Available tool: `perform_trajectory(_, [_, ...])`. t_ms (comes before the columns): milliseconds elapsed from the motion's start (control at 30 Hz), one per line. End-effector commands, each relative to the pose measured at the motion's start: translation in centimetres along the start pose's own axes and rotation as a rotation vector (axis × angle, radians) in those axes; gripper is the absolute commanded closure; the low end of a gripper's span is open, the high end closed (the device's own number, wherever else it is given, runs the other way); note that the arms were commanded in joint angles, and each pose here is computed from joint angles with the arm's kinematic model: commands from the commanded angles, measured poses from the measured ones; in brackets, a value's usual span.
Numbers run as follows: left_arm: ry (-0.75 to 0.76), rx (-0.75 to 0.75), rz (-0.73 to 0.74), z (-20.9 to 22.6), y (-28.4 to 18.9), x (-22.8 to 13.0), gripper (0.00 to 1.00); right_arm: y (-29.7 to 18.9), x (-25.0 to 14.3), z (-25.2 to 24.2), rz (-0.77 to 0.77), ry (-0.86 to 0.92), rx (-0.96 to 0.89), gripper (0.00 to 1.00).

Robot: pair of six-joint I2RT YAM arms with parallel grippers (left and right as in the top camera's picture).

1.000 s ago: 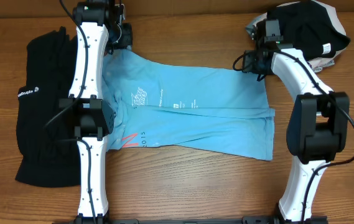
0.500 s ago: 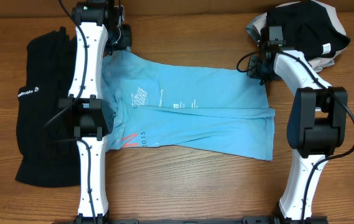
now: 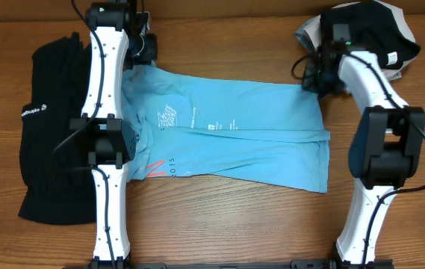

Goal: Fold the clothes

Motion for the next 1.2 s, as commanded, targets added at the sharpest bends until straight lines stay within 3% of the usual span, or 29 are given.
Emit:
perform_trajectory(0, [0.014,0.001,-0.103,0.7,-5.6,0.5,0.96,-6.3,1.3,-0.8,-0.099,0.033,0.063,0.96])
perform_trajectory(200, [0.004,0.006,-0.089,1.0,-8.9,-0.7,0.96,-10.9,-0.8,-1.8,-0.058,0.059,0.066,0.96])
perform_trajectory(433, [0.034,0.011,0.029,1.0,-9.5,-2.8,0.96,-13.9,-3.2,-1.8,0.001,0.064,0.071,0.96])
perform_trajectory(667, [0.088,0.007,0.086,-0.1,-8.1,-3.4,0.96,-11.7,-5.2,-2.2,0.12,0.077,0.047,0.96])
perform_trajectory(1000, [0.116,0.044,0.383,-0.3,-1.9,-7.1,0.96,-9.1,-7.5,-2.7,0.239,0.097,0.025,0.96])
perform_trajectory(1167, [0.122,0.129,0.488,0.7,-1.2,-9.2,0.96,-9.1,-8.3,-2.8,0.285,0.102,0.017,0.96])
Point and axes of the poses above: each gripper's point midway between its finger pads, its own y axis out along the fingers, its own z axis along the line the jaws close on, x = y × z, the point moved 9 cm from there along -y, back along the fingers, and after that the axes turned 2 degrees about -y, right-handed, at the moved point
